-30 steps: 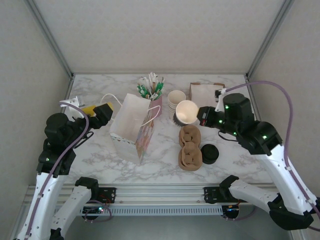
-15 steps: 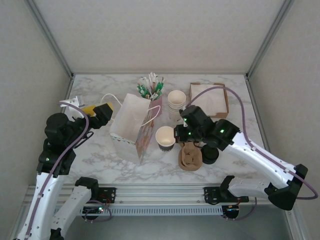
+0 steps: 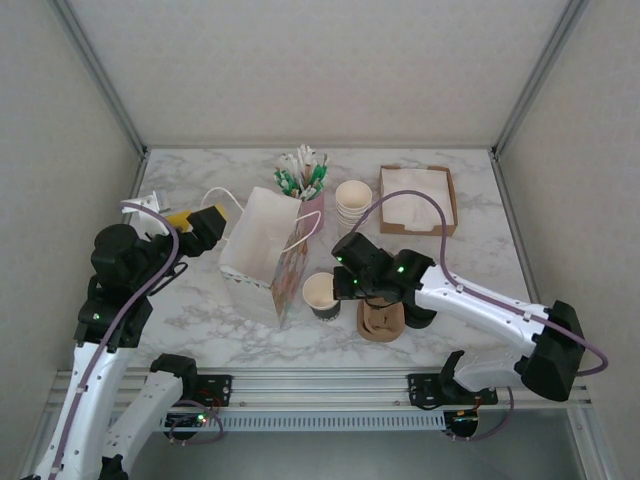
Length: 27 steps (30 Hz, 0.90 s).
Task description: Pack the takeout coffee
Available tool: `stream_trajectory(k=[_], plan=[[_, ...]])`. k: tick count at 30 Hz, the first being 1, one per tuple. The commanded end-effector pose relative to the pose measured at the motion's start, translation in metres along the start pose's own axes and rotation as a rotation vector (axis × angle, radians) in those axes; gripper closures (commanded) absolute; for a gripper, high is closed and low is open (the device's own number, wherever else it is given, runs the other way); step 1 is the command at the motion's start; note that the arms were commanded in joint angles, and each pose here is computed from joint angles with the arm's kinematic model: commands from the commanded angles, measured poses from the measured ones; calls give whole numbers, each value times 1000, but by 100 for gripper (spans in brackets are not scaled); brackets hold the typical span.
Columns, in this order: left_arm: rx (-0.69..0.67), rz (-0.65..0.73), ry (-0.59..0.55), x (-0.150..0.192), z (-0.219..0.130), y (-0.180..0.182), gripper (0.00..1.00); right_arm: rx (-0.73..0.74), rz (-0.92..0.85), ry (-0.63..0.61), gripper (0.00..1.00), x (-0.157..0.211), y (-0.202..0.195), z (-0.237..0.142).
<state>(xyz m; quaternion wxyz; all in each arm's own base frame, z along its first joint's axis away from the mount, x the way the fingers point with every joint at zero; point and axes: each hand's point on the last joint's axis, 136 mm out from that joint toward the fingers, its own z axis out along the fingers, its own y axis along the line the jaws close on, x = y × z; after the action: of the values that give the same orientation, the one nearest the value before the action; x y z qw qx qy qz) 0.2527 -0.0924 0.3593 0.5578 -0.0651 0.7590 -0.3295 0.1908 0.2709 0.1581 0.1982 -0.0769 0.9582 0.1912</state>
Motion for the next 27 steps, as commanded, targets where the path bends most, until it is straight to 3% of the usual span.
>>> stream_trajectory(k=[1, 14, 27], plan=[[-18, 13, -1, 1, 0, 5, 4, 16, 45, -11, 100, 2, -2, 8], [-12, 11, 4, 2, 1, 4, 4, 29, 56, 20, 100, 10, -1, 30], [-13, 14, 4, 2, 0, 4, 4, 69, 39, 18, 84, 12, -9, 39]])
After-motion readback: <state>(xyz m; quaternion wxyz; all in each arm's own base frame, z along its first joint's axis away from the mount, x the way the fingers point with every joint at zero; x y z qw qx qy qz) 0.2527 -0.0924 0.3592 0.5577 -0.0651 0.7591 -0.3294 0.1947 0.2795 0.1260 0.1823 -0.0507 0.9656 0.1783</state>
